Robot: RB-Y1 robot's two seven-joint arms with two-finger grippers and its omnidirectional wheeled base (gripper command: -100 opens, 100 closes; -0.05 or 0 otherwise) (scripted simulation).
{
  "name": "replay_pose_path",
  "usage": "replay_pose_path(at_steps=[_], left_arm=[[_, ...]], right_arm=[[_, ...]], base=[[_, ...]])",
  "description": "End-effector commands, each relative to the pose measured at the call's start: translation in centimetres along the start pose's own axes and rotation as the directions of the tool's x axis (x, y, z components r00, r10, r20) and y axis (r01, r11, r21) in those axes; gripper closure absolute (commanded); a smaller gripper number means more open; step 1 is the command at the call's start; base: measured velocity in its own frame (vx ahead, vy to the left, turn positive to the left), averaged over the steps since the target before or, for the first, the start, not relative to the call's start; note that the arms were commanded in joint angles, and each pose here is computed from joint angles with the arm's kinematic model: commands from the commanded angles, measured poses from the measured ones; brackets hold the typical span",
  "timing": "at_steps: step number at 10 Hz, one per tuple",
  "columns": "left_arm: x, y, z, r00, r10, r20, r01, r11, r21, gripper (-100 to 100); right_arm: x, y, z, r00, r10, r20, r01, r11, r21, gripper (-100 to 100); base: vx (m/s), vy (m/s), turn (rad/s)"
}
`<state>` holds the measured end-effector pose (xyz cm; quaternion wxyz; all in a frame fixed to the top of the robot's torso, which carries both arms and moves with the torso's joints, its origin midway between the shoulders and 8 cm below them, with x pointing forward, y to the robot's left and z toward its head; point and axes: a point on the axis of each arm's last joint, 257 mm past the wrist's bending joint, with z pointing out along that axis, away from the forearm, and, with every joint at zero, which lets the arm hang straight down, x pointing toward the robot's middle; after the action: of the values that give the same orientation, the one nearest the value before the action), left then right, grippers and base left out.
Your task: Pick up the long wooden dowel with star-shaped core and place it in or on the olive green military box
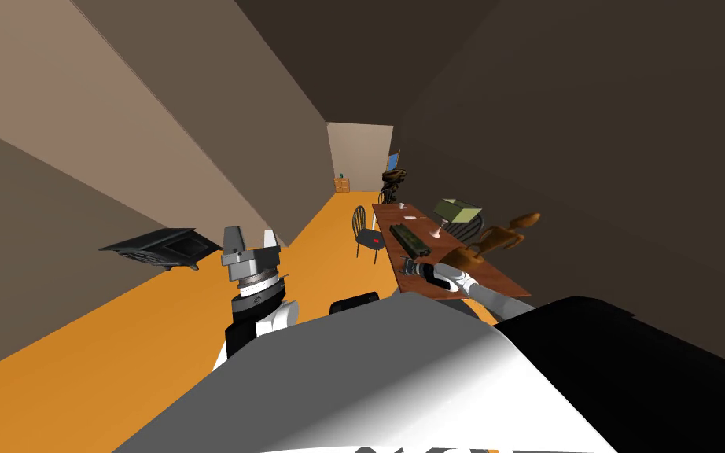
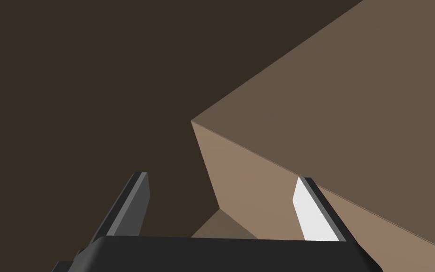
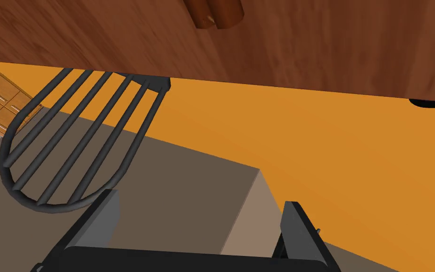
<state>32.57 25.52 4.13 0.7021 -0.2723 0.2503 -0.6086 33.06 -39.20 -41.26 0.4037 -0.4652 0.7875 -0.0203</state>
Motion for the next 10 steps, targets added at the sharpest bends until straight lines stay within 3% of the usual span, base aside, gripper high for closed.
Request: replay_pose_path(at_steps=[1,3,4,5,6,9,10], left_arm=[[0.0,0.0,0.0,1.000,0.000,0.000,0.000,1.000,0.000,0],[0.0,0.0,0.0,1.000,0.000,0.000,0.000,1.000,0.000,0],[0.0,0.0,0.0,1.000,0.000,0.000,0.000,1.000,0.000,0],[0.0,0.0,0.0,1.000,0.000,0.000,0.000,1.000,0.000,0],[0.0,0.0,0.0,1.000,0.000,0.000,0.000,1.000,0.000,0],[0.0,0.0,0.0,1.000,0.000,0.000,0.000,1.000,0.000,0],[0.0,0.0,0.0,1.000,0.000,0.000,0.000,1.000,0.000,0]], right_arm=[[1.9,0.1,-0.5,0.999,-0.020,-0.042,0.019,1.000,-0.019,-100],[7.7,2.1,-3.0,0.984,-0.080,-0.162,0.065,0.993,-0.099,-100],[8.0,1.9,-3.2,0.982,-0.083,-0.169,0.067,0.993,-0.098,-100],[10.2,2.9,-4.5,0.971,-0.113,-0.212,0.084,0.986,-0.141,-100],[10.9,2.7,-4.8,0.968,-0.110,-0.227,0.080,0.987,-0.138,-100],[17.7,5.2,-9.9,0.917,-0.177,-0.356,0.089,0.964,-0.250,-100],[17.9,5.1,-10.1,0.915,-0.176,-0.362,0.087,0.965,-0.249,-100]], base=[[0.053,-0.036,0.072],[0.072,-0.036,0.203],[0.066,-0.046,0.076],[0.059,-0.035,0.125],[0.041,-0.030,0.084],[0.059,-0.054,0.173],[0.057,-0.046,0.067]])
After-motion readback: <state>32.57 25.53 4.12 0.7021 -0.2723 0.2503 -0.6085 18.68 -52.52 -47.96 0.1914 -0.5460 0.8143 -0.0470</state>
